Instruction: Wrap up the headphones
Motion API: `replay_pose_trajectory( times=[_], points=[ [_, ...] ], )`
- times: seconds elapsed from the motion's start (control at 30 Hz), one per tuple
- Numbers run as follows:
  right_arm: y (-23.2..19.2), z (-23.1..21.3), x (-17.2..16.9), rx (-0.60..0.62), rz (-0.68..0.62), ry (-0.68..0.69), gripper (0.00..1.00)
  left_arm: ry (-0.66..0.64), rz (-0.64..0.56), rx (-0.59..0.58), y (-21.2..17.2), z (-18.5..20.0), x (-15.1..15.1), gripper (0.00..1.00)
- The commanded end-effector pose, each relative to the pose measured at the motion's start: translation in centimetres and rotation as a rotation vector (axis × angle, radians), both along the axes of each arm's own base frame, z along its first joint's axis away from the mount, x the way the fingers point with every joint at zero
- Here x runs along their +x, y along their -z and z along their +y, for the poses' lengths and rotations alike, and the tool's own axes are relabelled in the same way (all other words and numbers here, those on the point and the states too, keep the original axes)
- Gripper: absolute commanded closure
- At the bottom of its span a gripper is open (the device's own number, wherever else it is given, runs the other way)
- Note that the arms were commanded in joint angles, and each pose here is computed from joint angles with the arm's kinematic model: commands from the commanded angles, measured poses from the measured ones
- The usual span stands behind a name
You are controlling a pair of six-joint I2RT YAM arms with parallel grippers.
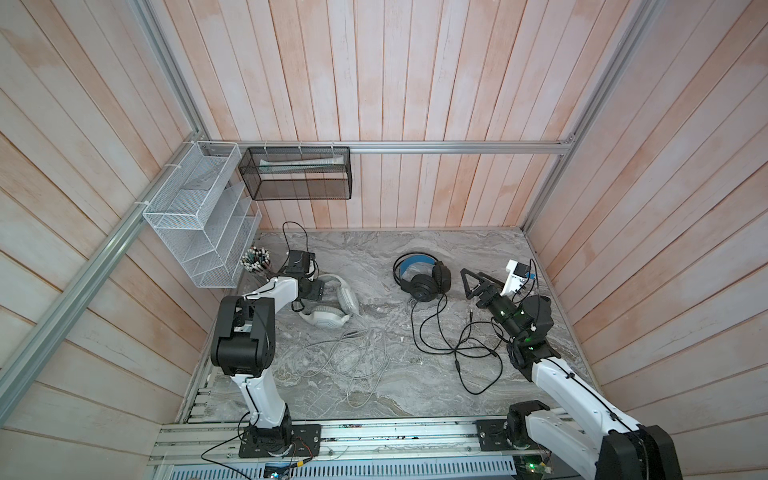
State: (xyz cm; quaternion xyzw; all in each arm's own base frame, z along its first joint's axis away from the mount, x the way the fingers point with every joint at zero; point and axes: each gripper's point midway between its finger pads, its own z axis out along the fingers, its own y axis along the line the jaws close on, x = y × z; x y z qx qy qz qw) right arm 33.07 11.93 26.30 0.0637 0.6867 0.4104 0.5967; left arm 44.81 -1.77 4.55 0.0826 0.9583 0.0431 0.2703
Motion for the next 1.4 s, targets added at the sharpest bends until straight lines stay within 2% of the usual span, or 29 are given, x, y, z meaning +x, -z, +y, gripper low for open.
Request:
replay_pose_trajectory(
  times=[0.0,0.33,0.63,0.73,0.8,0.93,1.1,1.17,1.27,1.37],
  points=[
    [-0.7,0.8,-0.3,0.009,-0.032,-0.041,0.00,0.010,0.023,-0.013,0.4,-0.3,0.3,0.25],
    [-0.7,1.5,-0.3,0.015,-0.027,-0.078,0.00,-0.012,0.048,0.000,1.3,0.0,-0.1,0.53],
    [-1.4,2.2,-0.6,0.016,-0.022,-0.110,0.00,-0.041,0.027,-0.009,-0.6,-0.9,-0.6,0.74],
    [-2.0,2.2,-0.7,0.016,-0.027,-0.118,0.00,-0.065,0.025,-0.055,-1.7,-1.4,-1.1,0.85],
    [-2.5,2.4,-0.9,0.018,-0.033,-0.125,0.00,-0.086,0.038,-0.099,-2.4,-1.9,-1.7,1.00],
    [-3.2,2.9,-1.4,0.019,-0.038,-0.148,0.00,-0.175,0.109,-0.202,-2.9,-2.7,-3.7,1.00],
    [-3.1,4.3,-2.5,-0.004,-0.040,-0.187,0.00,-0.415,0.251,-0.303,-1.9,-2.8,-8.4,1.00],
    [-2.4,4.9,-2.9,-0.020,-0.028,-0.198,0.00,-0.474,0.289,-0.345,-1.6,-3.2,-10.2,1.00],
    [-1.4,5.6,-3.3,-0.035,-0.011,-0.218,0.00,-0.541,0.271,-0.424,-1.9,-4.2,-12.1,1.00],
    [-0.7,6.4,-3.7,-0.045,0.004,-0.241,0.00,-0.596,0.238,-0.449,-2.1,-4.5,-13.6,1.00]
  ],
)
